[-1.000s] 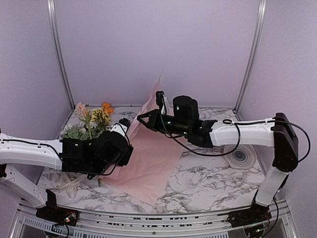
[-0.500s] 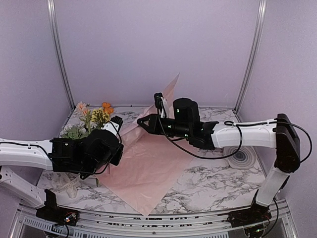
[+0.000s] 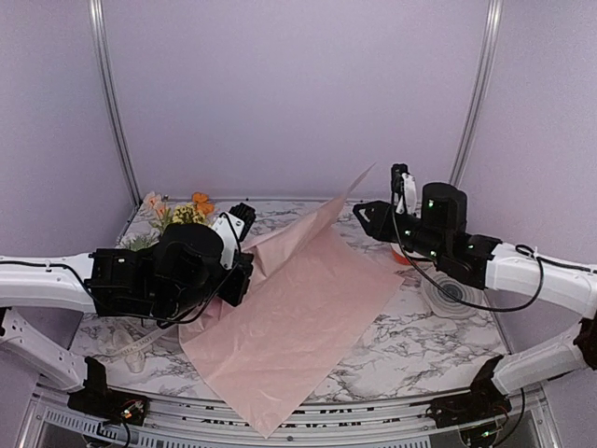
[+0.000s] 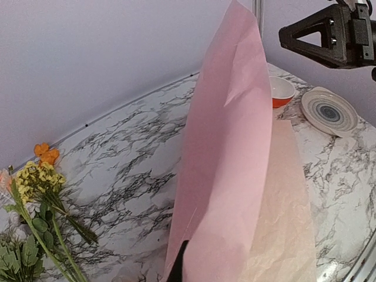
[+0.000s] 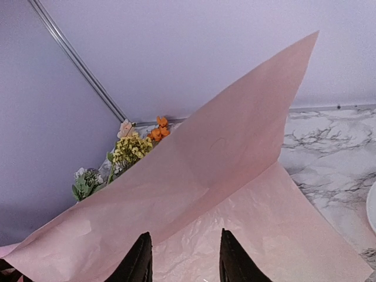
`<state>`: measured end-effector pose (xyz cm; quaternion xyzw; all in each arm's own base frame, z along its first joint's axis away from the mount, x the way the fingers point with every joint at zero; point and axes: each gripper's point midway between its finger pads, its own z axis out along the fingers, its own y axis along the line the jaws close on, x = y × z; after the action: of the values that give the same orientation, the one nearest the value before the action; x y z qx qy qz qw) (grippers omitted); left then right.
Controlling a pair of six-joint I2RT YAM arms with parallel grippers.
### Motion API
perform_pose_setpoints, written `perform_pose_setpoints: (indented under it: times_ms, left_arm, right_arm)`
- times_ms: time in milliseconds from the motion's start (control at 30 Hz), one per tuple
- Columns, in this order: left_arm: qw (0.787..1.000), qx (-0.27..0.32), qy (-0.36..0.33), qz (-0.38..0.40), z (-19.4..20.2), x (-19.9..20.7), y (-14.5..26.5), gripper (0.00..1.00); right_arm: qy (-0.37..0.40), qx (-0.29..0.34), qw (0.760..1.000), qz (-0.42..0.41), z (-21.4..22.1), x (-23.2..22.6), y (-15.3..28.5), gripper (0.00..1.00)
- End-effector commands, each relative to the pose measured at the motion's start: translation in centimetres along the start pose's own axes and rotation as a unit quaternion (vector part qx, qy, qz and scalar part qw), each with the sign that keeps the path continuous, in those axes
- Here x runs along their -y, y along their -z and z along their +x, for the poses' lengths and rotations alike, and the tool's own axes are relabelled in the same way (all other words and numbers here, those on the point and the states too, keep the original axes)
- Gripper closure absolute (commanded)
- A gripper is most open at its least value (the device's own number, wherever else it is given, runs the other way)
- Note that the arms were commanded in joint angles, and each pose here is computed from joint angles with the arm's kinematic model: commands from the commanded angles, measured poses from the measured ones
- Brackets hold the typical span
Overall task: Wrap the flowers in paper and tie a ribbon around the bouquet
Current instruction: Flatten out the folded wrapping paper at the center of the board.
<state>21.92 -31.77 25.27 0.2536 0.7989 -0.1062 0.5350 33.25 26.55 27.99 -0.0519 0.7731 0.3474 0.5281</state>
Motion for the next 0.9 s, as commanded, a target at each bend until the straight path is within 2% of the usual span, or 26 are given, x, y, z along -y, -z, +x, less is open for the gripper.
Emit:
perform_pose_setpoints:
  times_ms: [0, 200, 300, 400, 533, 733, 867]
  left_arm:
    - [0.993, 0.047, -0.013, 0.111, -4.8, 5.9, 1.6, 1.0]
    - [0.984, 0.111, 0.067, 0.124, -10.1, 5.6, 3.6, 1.0]
    - [0.982, 0.113, 0.123, 0.093, -11.1, 3.2, 3.4, 1.0]
    - [0.977, 0.083, 0.189, 0.052, -8.4, -0.4, 2.0, 1.0]
    - [0.964, 0.034, 0.265, 0.003, -2.0, -5.4, -0.4, 1.0]
    - [0.963, -0.041, 0.266, -0.007, 4.3, -9.3, -3.3, 1.0]
    - [0.958, -0.093, 0.269, -0.031, 7.9, -13.4, -5.8, 1.0]
  right_arm:
    - [0.043, 0.033, 0.996, 0.067, -2.0, 3.4, 4.2, 0.62]
    - [0.085, 0.072, 0.988, 0.111, -3.5, 5.6, 9.1, 0.58]
    - [0.099, 0.074, 0.986, 0.115, -3.7, 5.8, 9.8, 0.57]
    - [0.119, 0.051, 0.989, 0.077, -3.0, 4.5, 8.7, 0.54]
    - [0.126, -0.009, 0.99, 0.06, -0.5, 4.6, 5.8, 0.53]
    - [0.092, -0.07, 0.992, 0.046, 4.2, 5.9, 2.6, 0.53]
    - [0.057, -0.118, 0.99, 0.047, 7.2, 6.9, 0.0, 0.54]
